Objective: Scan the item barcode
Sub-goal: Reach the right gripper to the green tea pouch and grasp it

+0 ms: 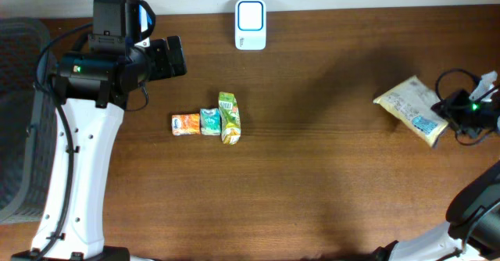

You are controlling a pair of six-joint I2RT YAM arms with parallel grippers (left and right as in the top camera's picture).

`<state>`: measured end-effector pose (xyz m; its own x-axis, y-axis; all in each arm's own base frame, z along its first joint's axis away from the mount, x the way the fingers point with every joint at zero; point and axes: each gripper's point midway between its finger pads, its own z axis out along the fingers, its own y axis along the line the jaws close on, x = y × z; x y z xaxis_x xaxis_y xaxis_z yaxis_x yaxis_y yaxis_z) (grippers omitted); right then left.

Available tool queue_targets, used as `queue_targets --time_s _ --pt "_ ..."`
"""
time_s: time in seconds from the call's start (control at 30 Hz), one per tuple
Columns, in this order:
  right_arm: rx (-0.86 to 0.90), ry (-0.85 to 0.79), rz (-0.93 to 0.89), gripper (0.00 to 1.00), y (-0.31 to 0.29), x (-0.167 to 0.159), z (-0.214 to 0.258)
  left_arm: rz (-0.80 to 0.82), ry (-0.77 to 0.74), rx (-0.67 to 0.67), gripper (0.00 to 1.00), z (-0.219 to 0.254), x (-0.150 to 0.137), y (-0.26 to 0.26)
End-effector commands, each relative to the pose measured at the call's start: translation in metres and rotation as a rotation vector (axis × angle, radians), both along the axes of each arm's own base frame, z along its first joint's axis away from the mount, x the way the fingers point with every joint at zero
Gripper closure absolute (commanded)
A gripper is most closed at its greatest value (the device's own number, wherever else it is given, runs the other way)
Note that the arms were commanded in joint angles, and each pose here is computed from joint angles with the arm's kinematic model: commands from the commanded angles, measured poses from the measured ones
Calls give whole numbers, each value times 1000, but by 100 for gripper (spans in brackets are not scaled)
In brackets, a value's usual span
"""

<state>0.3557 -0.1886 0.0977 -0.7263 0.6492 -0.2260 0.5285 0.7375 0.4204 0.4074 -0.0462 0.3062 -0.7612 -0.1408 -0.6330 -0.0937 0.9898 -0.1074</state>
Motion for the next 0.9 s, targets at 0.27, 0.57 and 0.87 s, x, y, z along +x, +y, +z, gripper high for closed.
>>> queue_targets --time_s 0.27,0.57,0.87 --pt "-19 33 195 12 48 -1 108 -4 -17 12 1 6 -2 2" --pt "117 -38 537 1 208 47 110 -4 -17 12 1 6 -2 2" --pt "158 11 913 16 405 51 43 -4 -18 12 1 6 -2 2"
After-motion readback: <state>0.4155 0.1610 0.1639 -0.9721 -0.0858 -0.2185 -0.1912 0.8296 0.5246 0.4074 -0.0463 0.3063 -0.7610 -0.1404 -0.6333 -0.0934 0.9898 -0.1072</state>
